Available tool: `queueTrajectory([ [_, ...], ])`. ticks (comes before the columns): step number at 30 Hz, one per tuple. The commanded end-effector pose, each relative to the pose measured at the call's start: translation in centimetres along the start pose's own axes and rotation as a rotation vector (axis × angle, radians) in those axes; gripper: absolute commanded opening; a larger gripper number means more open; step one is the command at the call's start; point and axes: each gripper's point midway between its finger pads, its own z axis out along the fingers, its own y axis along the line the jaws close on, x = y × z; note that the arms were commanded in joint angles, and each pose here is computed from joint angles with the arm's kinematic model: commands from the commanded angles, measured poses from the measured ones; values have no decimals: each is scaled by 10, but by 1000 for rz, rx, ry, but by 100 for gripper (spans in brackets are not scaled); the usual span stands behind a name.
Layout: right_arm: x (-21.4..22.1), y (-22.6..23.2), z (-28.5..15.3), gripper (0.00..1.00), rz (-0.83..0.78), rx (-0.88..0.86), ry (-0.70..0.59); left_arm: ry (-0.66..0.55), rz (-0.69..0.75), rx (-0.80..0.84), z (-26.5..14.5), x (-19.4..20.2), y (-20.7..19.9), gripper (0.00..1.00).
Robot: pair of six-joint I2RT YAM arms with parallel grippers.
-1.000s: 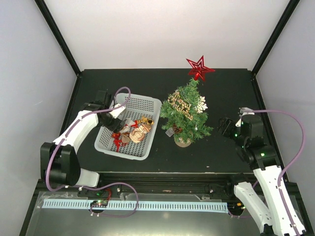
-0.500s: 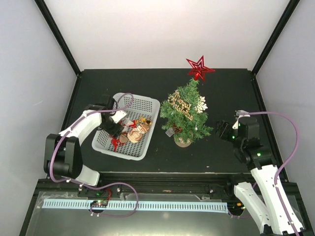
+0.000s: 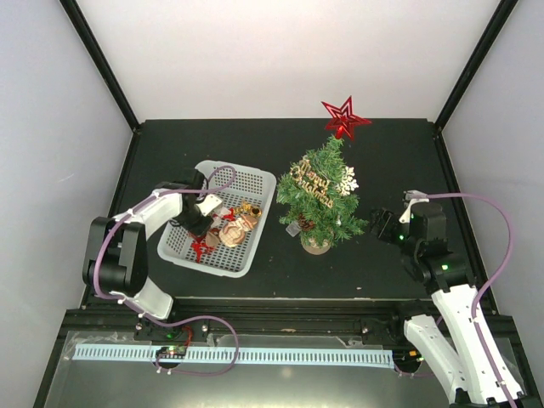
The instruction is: Decorate the small christmas tree
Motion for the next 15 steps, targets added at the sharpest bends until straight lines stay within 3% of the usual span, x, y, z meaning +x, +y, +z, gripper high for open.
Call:
queueTrajectory([
  [1, 0, 5, 2, 70, -14, -32, -9, -60, -15, -21, -11, -16, 4, 24],
  [4, 0, 6, 3, 70, -14, -36, -5, -75, -19, -24, -19, -20, 5, 20],
  [15, 3, 6, 5, 70, -13, -40, -1, -141, -6, -15, -60, -32, 4, 20],
])
